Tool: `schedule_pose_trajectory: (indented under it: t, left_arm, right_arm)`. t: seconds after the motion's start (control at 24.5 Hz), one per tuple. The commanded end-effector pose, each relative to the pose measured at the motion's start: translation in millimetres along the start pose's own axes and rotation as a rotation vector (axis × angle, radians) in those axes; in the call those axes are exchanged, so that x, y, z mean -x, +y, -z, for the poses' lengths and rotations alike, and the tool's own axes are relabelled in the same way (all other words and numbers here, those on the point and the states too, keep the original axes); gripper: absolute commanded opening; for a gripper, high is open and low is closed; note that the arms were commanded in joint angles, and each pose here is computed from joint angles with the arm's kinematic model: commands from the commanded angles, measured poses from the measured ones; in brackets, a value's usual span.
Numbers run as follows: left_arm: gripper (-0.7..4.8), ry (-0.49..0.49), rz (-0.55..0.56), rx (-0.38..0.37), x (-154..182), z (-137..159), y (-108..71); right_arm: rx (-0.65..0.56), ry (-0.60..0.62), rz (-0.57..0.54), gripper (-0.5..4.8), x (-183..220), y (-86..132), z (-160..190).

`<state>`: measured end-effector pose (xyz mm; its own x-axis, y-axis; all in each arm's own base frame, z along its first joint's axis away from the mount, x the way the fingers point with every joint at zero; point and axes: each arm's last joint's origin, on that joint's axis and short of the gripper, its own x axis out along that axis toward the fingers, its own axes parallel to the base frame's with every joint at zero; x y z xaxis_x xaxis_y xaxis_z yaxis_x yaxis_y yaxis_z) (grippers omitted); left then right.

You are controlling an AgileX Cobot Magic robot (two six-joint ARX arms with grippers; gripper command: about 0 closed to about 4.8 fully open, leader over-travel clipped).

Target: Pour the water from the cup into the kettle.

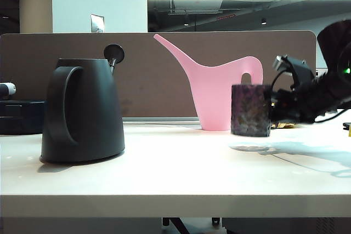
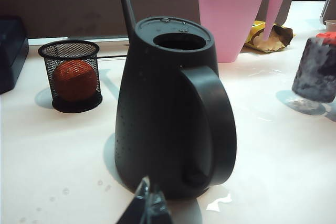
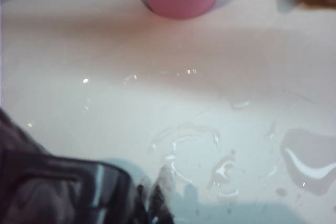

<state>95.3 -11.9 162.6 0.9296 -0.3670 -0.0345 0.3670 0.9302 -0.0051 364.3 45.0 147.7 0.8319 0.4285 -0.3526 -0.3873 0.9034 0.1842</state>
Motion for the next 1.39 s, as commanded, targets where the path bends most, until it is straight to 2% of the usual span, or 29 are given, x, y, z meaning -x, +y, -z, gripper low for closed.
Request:
schedule_pose_trajectory:
  t: [0.04,0.37,0.57,0.69,0.77,0.86,1.02,1.39]
  left_arm:
    - [-0.05,-0.013,0.003,-0.008,0.1,-1.8,-0.1]
    - [-0.05,-0.013,0.003,-0.008,0.1,-1.8,-0.1]
    - [-0.05,-0.013,0.003,-0.008,0.1,-1.8,-0.1]
    - [-0.05,-0.013,0.003,-0.008,0.1,-1.8,-0.1]
    - [-0.05,-0.013,0.003,-0.008,0.1,-1.8,-0.1]
    - [-0.05,-0.013,0.004,-0.007,0.1,-1.7,-0.2]
    - [-0.05,-0.004,0.007,-0.004,0.1,-0.9,-0.3]
    - [-0.05,0.012,0.007,0.002,0.1,0.7,-0.3]
  right_arm:
    - [0.018,-0.051,0.009,-0.05,8.6,4.3,-17.2]
    - [0.039,-0.115,0.028,-0.05,35.6,15.6,-49.7]
    - [0.053,-0.121,0.075,-0.05,57.4,35.4,-85.5]
    - [0.064,-0.113,0.070,-0.05,59.8,52.1,-107.9]
    - [0.096,-0.129,0.058,-0.05,60.0,74.1,-134.2]
    - [0.176,-0.146,0.073,-0.05,61.5,97.1,-153.8]
    - [0.282,-0.162,0.094,-0.05,65.4,125.8,-173.4]
    - [0.325,-0.215,0.058,-0.05,70.0,163.6,-195.1]
